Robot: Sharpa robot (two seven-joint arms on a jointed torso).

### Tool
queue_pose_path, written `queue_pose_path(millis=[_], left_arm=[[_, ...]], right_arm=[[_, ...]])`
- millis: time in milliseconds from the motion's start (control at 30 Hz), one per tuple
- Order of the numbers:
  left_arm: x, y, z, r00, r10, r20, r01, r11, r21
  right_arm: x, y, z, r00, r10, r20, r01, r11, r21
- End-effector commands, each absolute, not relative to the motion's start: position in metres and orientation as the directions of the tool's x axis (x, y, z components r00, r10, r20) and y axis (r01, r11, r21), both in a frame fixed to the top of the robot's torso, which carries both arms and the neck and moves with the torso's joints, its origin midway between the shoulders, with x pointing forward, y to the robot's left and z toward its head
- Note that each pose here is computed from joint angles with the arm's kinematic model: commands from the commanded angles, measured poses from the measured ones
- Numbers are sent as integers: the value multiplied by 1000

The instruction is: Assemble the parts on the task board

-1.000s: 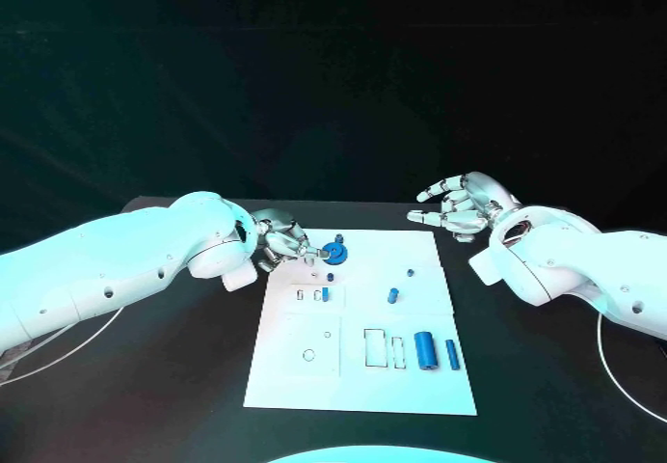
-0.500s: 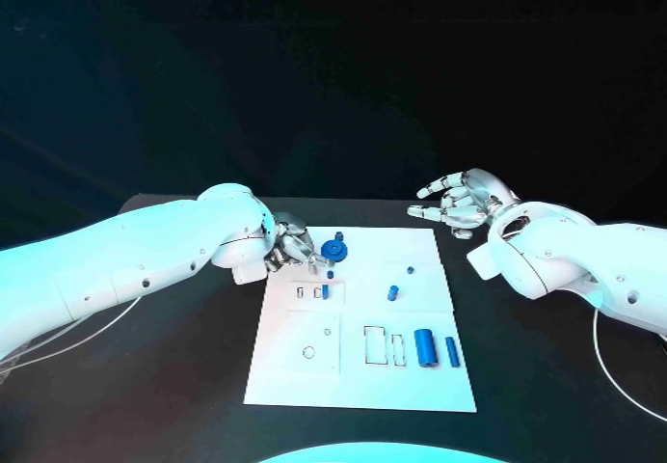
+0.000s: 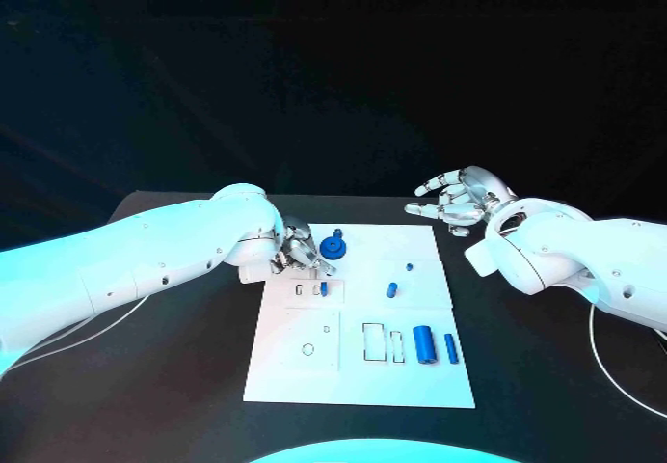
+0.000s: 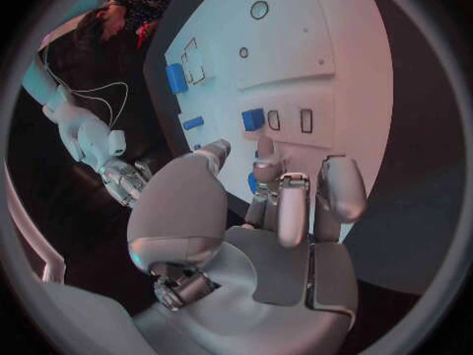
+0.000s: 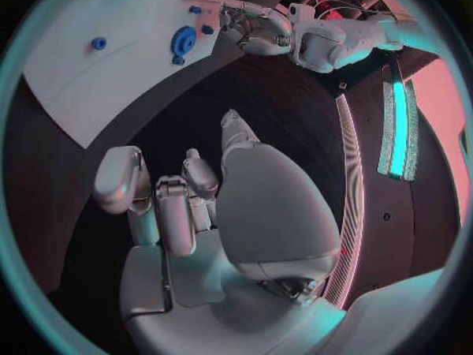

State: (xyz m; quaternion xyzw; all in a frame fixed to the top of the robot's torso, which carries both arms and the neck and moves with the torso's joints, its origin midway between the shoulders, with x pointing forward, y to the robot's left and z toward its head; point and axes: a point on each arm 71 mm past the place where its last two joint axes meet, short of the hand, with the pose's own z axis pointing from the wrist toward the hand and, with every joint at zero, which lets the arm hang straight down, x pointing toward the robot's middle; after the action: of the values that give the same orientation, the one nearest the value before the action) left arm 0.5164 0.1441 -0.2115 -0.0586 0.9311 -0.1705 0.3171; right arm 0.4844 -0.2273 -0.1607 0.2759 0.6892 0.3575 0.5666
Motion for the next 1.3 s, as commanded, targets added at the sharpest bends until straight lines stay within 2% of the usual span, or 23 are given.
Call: queue_pose_path(millis=[33, 1300], left_arm=[[516, 140, -213, -812, -181, -554, 18, 942, -335], [515, 134, -222, -855, -127, -503, 37, 953, -302]], right_arm=[[484, -226, -161, -226, 780, -584, -28, 594, 804], [487, -224, -162, -226, 779, -586, -31, 595, 803]])
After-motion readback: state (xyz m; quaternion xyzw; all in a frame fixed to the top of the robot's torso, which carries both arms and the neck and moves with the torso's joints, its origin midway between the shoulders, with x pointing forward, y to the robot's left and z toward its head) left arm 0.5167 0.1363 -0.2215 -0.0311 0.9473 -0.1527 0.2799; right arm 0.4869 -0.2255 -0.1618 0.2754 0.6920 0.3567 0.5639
